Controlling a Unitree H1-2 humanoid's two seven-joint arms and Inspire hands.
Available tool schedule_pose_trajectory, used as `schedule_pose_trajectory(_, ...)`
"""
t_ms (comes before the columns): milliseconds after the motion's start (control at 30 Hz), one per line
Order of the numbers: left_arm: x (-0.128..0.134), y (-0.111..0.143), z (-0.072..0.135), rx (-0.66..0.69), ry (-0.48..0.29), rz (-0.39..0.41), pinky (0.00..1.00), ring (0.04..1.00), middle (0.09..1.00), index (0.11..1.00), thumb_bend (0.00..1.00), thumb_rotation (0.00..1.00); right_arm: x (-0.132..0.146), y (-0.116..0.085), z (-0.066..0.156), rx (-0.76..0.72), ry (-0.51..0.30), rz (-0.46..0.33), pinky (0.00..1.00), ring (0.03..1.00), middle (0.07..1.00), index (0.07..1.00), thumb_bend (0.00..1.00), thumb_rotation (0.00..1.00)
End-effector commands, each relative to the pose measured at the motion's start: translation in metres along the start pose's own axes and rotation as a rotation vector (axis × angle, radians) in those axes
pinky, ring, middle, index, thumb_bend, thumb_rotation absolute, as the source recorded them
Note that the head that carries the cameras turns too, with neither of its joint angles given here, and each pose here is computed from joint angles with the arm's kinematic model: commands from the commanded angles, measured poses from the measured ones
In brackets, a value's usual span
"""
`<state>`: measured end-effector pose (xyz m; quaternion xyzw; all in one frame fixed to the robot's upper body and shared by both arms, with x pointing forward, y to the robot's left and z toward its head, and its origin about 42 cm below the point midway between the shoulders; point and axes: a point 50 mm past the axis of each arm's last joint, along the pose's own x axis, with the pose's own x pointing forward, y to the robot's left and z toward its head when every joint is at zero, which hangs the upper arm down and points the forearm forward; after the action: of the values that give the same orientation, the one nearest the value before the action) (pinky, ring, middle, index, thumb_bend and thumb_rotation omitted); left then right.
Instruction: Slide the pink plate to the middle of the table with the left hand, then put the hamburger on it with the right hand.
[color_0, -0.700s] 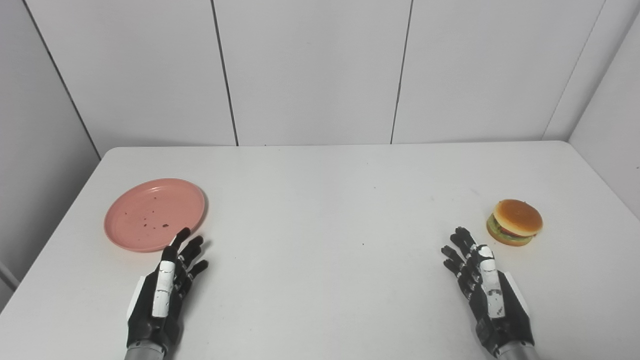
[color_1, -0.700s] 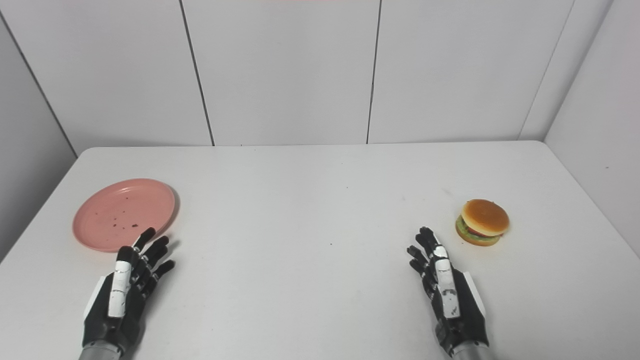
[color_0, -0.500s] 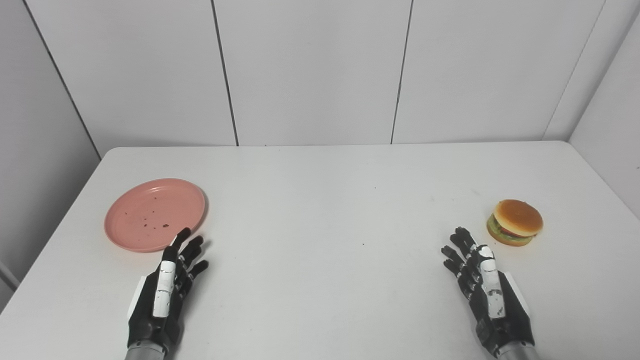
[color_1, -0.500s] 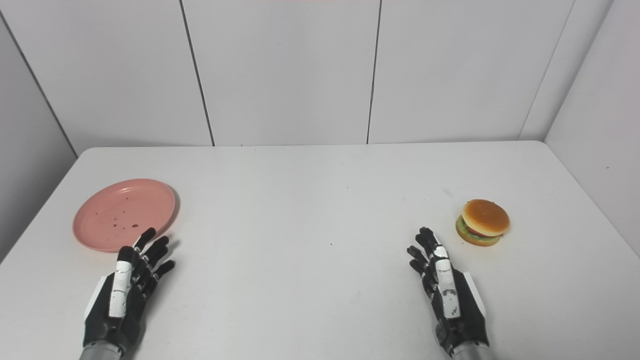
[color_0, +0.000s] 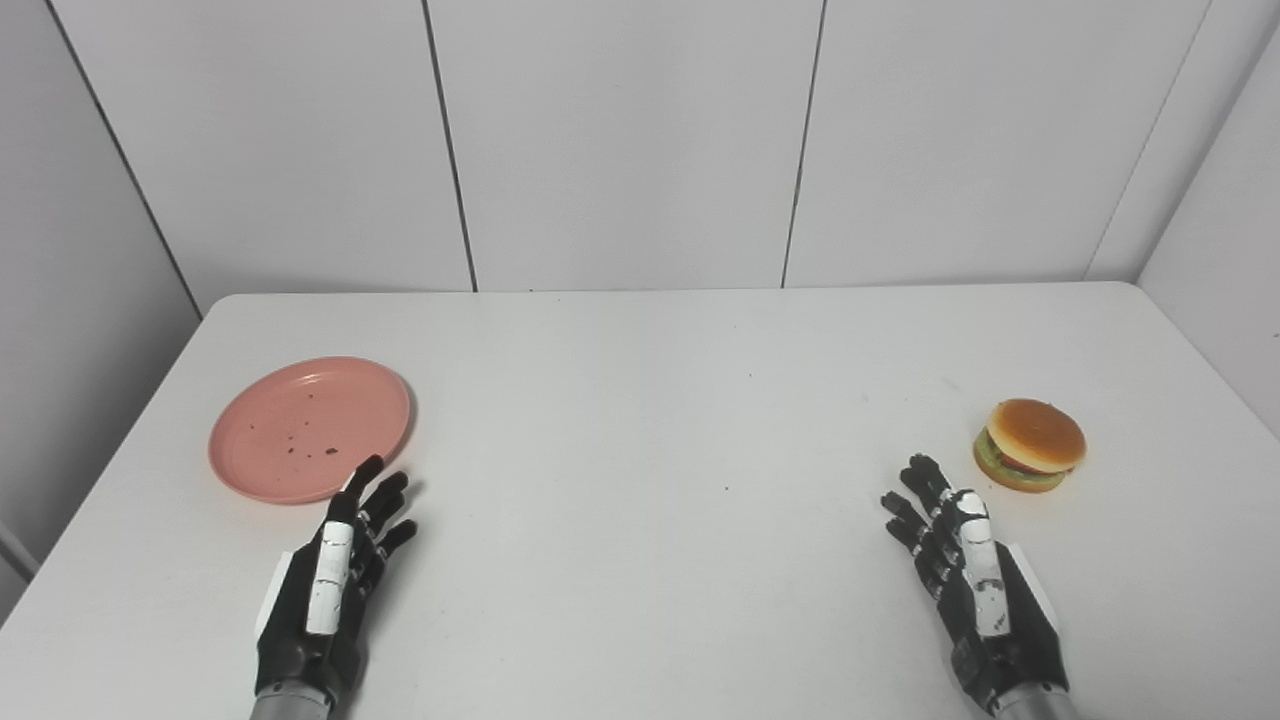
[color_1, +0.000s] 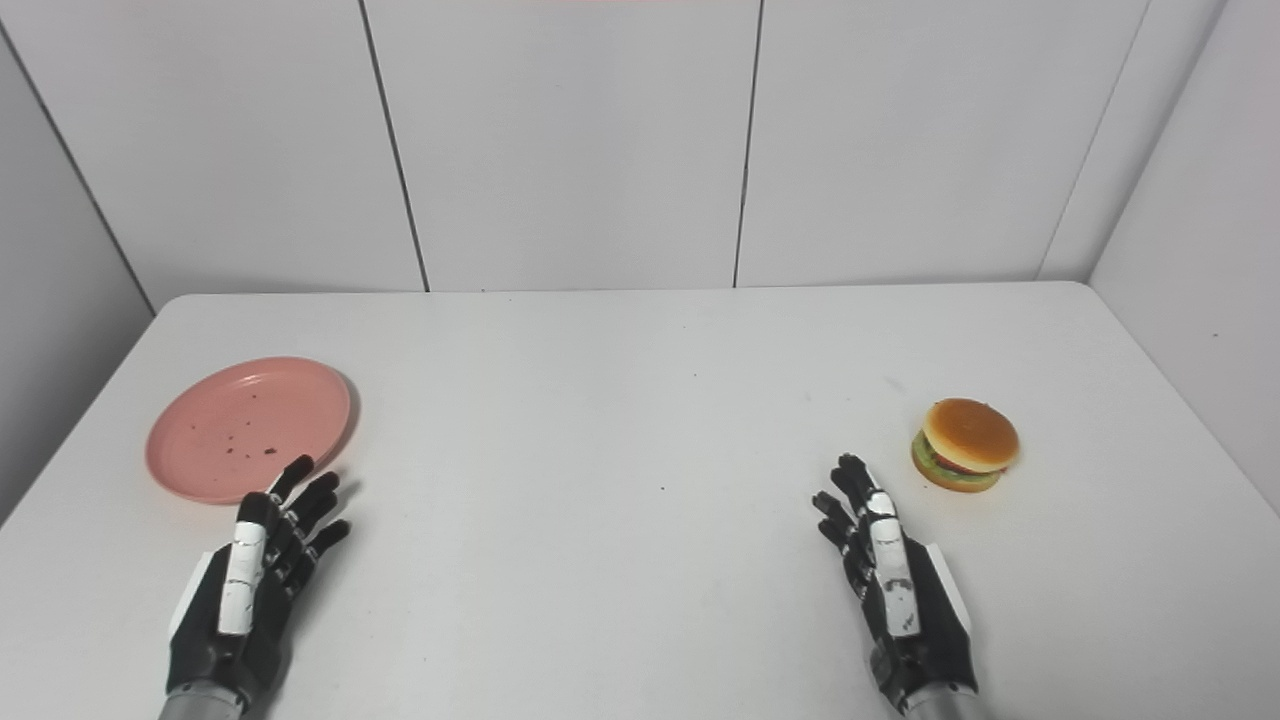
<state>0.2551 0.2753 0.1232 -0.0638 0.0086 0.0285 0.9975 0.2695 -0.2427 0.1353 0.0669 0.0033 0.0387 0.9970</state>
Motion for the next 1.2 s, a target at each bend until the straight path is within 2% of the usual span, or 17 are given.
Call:
schedule_pose_trajectory(0,-0.002,0.001,0.004,0.011,-0.018,0.002,1.00,0.947,0.892,0.901,0.90,0.89,0.004,0.004,0.008,0.003,-0.022,0.026,0.95,0.916,0.958,0.947,0.83,1.00)
schedule_pose_trajectory(367,-0.002,-0.002,-0.001,0.012,-0.012,-0.007,1.00,0.951,0.901,0.898,0.89,0.90,0.004,0.000,0.004,0.001,-0.026,0.027,0.95,0.917,0.960,0.949,0.82,1.00)
schedule_pose_trajectory(500,0.002,-0.008,-0.009,0.023,-0.008,-0.013,1.00,0.946,0.903,0.901,0.89,0.92,0.006,-0.007,-0.002,-0.001,-0.025,0.029,0.95,0.921,0.964,0.949,0.82,1.00)
schedule_pose_trajectory(900,0.010,-0.037,-0.031,0.056,-0.013,-0.011,1.00,0.938,0.905,0.910,0.79,0.96,0.014,-0.039,-0.025,-0.006,-0.011,0.027,0.94,0.912,0.957,0.951,0.80,1.00)
schedule_pose_trajectory(1167,0.013,-0.046,-0.039,0.050,-0.008,-0.009,1.00,0.940,0.909,0.908,0.81,0.95,0.017,-0.046,-0.033,0.002,-0.022,0.022,0.94,0.907,0.951,0.944,0.79,1.00)
